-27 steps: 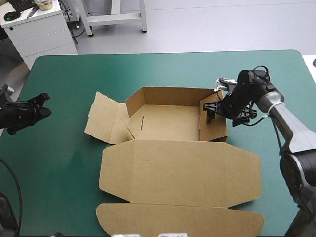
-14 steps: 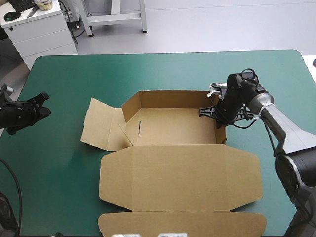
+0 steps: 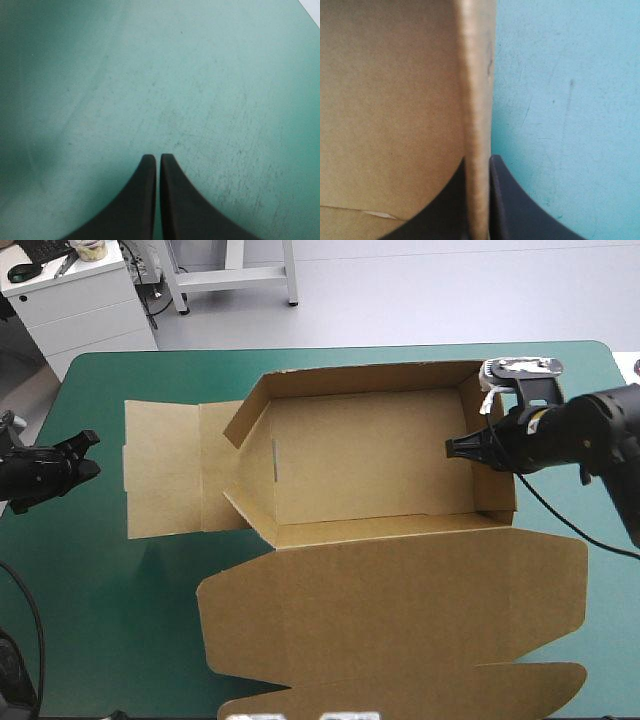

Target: Fold the box

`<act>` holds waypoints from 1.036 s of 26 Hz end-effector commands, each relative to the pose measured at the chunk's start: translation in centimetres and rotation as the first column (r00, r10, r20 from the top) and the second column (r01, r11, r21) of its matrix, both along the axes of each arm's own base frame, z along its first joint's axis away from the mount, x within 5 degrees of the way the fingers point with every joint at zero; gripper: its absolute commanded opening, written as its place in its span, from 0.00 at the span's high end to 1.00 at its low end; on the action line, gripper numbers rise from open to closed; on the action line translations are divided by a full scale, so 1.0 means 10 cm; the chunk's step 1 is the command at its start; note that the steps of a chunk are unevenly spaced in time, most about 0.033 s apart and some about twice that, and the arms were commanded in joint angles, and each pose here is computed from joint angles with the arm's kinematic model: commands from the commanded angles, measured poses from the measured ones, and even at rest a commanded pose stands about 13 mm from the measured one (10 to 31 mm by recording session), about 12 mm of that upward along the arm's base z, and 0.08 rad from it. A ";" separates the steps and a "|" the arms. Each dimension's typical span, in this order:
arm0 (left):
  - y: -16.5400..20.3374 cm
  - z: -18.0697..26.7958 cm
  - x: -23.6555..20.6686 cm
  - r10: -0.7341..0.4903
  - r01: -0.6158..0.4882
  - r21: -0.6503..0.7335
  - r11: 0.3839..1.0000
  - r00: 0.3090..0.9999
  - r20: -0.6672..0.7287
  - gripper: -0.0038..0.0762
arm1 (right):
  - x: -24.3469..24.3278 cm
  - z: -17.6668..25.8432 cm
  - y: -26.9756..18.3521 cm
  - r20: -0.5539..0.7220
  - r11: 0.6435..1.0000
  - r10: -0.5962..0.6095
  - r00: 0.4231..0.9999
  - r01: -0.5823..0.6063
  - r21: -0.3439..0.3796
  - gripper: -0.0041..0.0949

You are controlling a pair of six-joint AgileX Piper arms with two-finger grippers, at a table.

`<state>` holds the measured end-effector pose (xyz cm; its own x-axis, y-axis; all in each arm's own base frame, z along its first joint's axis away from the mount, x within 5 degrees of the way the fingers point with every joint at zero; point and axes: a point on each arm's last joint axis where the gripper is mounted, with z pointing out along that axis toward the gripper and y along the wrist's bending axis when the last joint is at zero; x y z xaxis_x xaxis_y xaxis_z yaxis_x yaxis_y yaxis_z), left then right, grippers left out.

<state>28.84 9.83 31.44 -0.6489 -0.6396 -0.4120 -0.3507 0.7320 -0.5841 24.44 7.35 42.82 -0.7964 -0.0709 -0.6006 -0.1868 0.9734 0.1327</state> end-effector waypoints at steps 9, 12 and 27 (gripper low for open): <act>-0.11 0.21 -0.04 -0.183 0.175 0.066 0.982 0.974 0.130 0.94 | -0.65 0.55 -0.05 0.258 0.982 0.124 0.958 -0.156 0.104 0.96; -0.19 0.24 -0.05 -0.309 0.296 0.097 0.950 0.934 0.177 0.94 | -0.61 0.54 -0.04 0.262 0.982 0.129 0.956 -0.160 0.101 0.96; -0.52 0.24 0.03 -0.573 0.509 0.292 0.810 0.792 0.208 0.26 | -0.33 0.42 0.03 0.240 0.985 0.118 0.964 -0.145 0.097 0.96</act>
<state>29.08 5.35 31.89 -0.7591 -0.0496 -0.6491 0.2805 0.8749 -0.3948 21.21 7.49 45.57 -0.6930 -0.1333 -0.7085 -0.3386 0.9278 0.1566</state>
